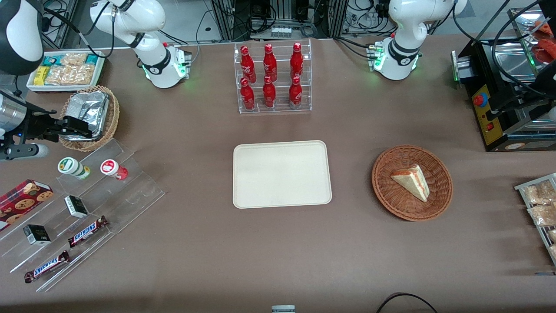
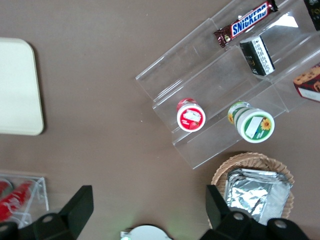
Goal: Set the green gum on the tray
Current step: 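Move the right gripper over the acrylic rack toward the green-lidded jar, then lower the right gripper and close it on the green-lidded gum jar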
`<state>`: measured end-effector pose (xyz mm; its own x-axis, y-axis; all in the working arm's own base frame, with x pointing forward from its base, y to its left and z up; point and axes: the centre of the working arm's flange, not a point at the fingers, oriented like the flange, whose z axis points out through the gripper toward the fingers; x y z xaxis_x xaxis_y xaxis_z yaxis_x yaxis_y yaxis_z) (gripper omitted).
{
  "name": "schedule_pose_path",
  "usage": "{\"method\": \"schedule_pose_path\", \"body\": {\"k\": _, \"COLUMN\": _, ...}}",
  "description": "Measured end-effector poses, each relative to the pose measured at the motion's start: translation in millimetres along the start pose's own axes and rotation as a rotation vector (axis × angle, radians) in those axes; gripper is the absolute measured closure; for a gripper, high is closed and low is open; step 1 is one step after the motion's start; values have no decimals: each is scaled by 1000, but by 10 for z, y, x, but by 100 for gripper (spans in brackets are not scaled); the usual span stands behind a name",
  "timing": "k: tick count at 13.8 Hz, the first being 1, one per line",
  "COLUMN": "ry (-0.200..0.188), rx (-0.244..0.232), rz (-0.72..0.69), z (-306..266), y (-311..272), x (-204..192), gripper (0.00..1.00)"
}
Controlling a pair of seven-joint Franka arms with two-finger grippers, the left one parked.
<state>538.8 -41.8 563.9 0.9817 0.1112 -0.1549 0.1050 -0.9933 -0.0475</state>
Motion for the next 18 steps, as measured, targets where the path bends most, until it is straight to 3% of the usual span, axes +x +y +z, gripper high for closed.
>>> {"method": "schedule_pose_path", "body": {"k": 5, "ry": 47, "rx": -4, "rz": -310, "z": 274, "y": 623, "x": -4, "gripper": 0}}
{"method": "schedule_pose_path", "body": {"k": 10, "ry": 76, "rx": -50, "rz": -528, "z": 570, "y": 811, "x": 48, "gripper": 0}}
{"method": "schedule_pose_path", "body": {"k": 18, "ry": 123, "rx": -100, "rz": -637, "z": 1127, "y": 1297, "x": 5, "gripper": 0}}
